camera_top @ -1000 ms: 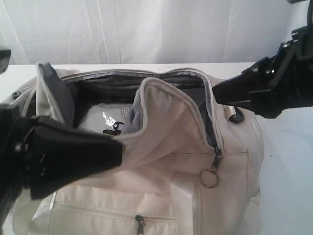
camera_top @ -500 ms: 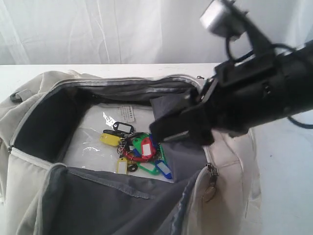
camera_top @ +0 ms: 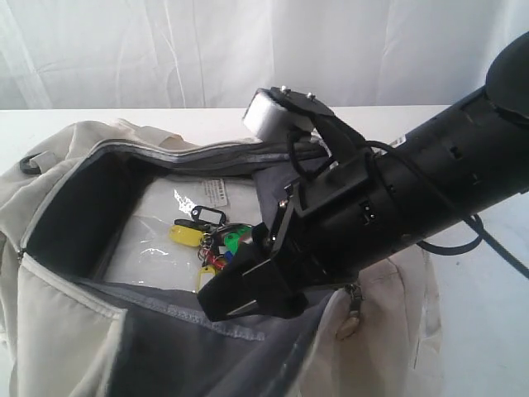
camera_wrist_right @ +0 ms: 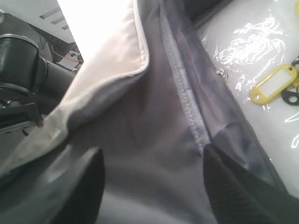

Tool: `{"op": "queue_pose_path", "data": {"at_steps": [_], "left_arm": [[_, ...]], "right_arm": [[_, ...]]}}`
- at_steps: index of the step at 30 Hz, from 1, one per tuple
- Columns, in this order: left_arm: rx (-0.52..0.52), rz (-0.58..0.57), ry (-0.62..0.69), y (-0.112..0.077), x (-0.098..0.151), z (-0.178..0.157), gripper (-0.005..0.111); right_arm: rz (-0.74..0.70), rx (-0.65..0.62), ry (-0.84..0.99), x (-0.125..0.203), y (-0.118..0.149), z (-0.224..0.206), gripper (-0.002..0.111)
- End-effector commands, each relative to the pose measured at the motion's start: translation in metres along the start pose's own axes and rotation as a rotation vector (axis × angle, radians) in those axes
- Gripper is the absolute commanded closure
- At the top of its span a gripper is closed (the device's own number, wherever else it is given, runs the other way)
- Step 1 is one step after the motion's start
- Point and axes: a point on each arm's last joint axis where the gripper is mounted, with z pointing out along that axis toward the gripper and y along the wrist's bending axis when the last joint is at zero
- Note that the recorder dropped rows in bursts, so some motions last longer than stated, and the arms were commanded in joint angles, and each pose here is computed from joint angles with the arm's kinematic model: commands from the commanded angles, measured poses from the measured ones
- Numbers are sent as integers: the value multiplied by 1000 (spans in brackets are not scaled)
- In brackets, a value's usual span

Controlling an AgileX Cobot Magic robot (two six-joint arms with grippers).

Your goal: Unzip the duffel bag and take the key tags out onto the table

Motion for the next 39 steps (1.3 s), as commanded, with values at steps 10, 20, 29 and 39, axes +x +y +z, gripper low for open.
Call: {"op": "queue_pose_path", "data": {"at_steps": [10,20,29,39], "left_arm": [[-12,122,-54,-5,-15,-1,39],[-268,315,-232,-12,-80,-13,40],[-652,569,-340,-24,-113,-42,90],[-898,727,-636,-60,-110,-83,107]], "right_arm": [[-2,-6,1,1,0,2,51],[-18,14,20,3,-3,3,58],[-133,36,98,9,4,11,58],[-216,158,8,-1,1,17,72]]}}
